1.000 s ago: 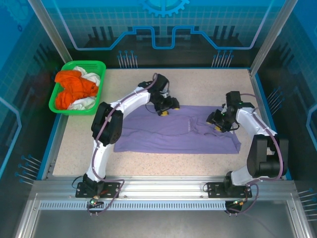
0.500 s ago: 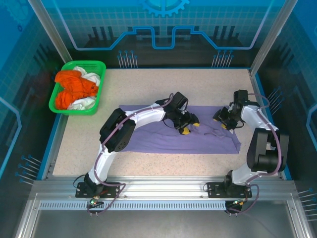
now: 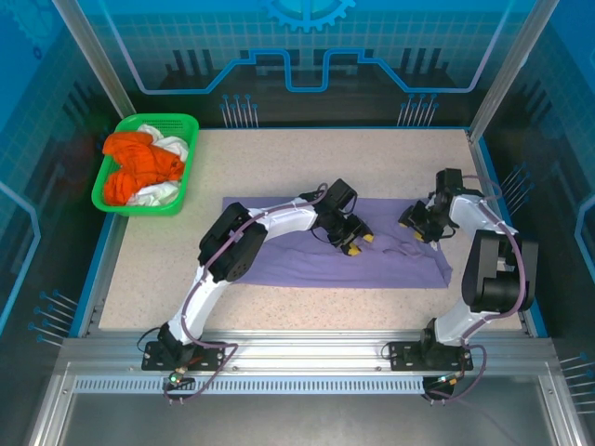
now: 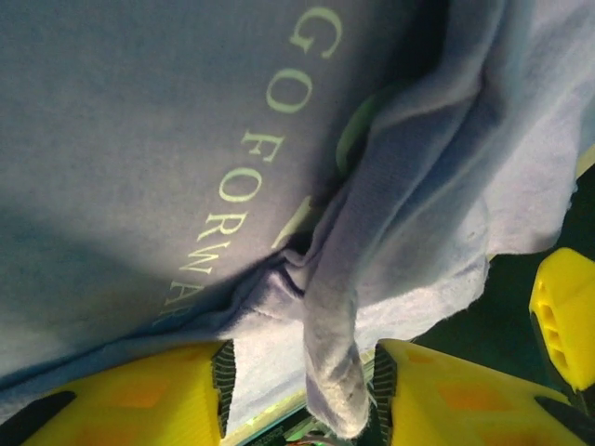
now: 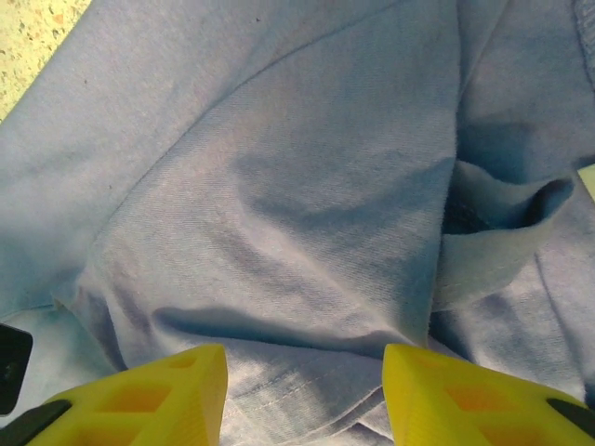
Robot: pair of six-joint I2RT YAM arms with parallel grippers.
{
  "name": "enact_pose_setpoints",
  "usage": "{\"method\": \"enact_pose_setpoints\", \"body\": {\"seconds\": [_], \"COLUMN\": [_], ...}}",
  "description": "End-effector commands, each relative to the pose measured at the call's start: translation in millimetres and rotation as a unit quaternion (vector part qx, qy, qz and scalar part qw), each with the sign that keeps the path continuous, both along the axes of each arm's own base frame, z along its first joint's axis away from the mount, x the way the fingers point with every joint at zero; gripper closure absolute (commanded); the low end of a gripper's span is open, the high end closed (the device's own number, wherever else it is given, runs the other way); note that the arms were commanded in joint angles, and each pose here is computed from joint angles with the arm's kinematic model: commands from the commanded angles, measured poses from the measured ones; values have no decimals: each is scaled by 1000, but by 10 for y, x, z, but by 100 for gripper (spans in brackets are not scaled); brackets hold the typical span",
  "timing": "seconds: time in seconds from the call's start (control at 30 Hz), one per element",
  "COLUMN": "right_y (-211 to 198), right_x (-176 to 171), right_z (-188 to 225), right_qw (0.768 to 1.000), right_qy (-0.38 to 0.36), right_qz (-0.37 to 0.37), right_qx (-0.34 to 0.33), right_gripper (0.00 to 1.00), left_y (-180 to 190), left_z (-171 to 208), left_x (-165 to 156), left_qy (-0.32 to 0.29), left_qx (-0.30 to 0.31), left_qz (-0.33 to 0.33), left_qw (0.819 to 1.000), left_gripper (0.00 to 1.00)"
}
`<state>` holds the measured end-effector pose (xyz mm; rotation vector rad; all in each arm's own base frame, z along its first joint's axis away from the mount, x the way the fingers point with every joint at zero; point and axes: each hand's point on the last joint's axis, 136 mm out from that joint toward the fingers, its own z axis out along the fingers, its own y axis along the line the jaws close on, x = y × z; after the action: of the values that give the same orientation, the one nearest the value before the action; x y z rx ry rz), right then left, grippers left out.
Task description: Fold and stack the t-shirts
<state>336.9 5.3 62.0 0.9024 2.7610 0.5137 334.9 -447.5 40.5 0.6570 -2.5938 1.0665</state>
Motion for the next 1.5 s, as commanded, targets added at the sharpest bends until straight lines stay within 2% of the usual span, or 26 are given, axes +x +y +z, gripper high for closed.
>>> {"method": "enact_pose_setpoints", "body": {"seconds": [0.0,0.23,0.4,0.6,0.97,1.1,1.4,1.43,1.47], "right_y": [-8,35,9,-16,-45,-50,22,13,-3], "right_x": [28,-207,-252,-226,-253,-274,-413,-425,-435], "right_z": [39,-44,-66,-124,-277,-308,-205,-205,-206], "right_qw": [1000,1000,999,998,996,996,996,996,996], "right_qy": [-2,24,29,48,79,85,71,71,73], "right_qz": [6,12,17,22,22,21,33,33,31], "right_qx": [-1,-8,-19,-24,-31,-34,-33,-36,-39], "right_gripper": [54,62,63,65,65,64,63,63,62], "left_y": [-87,-123,-101,18,234,326,529,554,575], "left_z": [38,51,57,86,164,153,69,62,61], "left_x": [48,69,34,-86,-157,-175,-146,-144,-139], "left_qy": [-1,-2,1,-6,-29,-35,-49,-49,-50], "left_qx": [-1,-5,-4,11,33,50,84,87,89], "left_qz": [4,0,-9,-47,-119,-139,-173,-174,-176], "left_qw": [1000,1000,1000,999,992,988,980,980,979], "left_gripper": [60,75,94,100,100,94,88,86,79]}}
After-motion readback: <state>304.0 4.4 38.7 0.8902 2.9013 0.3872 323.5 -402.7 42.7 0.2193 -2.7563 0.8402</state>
